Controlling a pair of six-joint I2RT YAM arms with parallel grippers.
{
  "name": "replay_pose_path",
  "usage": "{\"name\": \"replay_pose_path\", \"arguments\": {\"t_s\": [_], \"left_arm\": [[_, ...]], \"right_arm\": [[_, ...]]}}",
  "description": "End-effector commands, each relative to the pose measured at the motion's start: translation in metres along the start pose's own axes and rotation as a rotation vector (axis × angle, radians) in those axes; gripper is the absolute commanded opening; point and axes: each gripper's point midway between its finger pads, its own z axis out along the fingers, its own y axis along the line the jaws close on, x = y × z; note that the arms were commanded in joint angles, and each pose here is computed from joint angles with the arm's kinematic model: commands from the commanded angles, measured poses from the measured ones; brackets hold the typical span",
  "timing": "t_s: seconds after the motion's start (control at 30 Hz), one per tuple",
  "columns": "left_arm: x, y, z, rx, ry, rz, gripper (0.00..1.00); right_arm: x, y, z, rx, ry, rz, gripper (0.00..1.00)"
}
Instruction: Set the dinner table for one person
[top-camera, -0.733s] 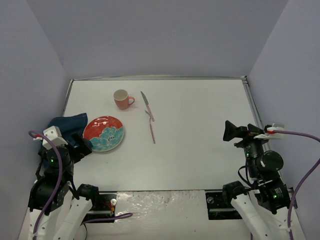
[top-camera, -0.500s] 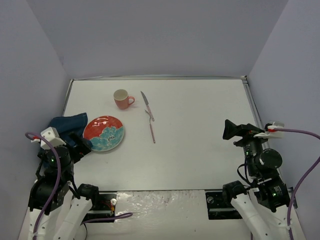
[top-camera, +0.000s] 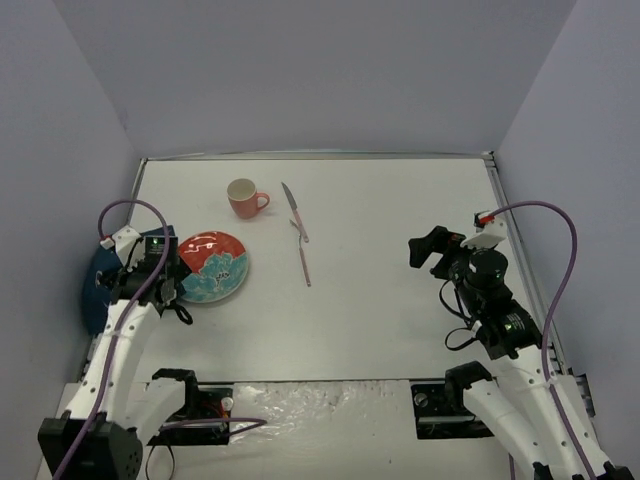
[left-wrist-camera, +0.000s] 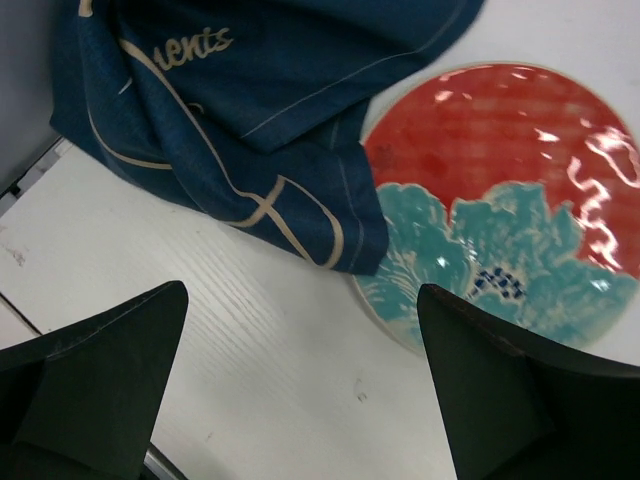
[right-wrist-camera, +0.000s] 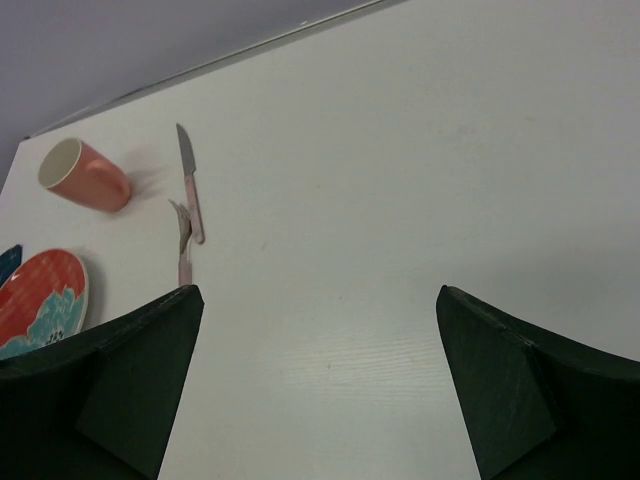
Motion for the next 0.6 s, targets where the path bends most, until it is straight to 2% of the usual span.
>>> {"name": "replay_pose_path", "arguments": {"t_s": [0.0,0.17,0.33,0.57], "left_arm": [[-0.031,0.024,0.036,-0.141,-0.032,-0.209,0.97],[-0.039,0.040,0.064,-0.222,-0.009,-0.273,0.97],[-0.044,0.040,0.086,-0.283,-0.002,-0.265,0.97],[-0.039,0.060,0.121,-0.421,0.057,-0.266,0.96]], "right_arm": [[-0.013,0.046,0.004,-0.236,-0.048,0.039,1.00],[-0.005,0.050,0.006,-0.279,-0.050,0.039,1.00],[-0.002,0.050,0.007,-0.287,-0.049,0.025,1.00],[0.000,0.049,0.004,-0.293,-0.056,0.017,1.00]]}}
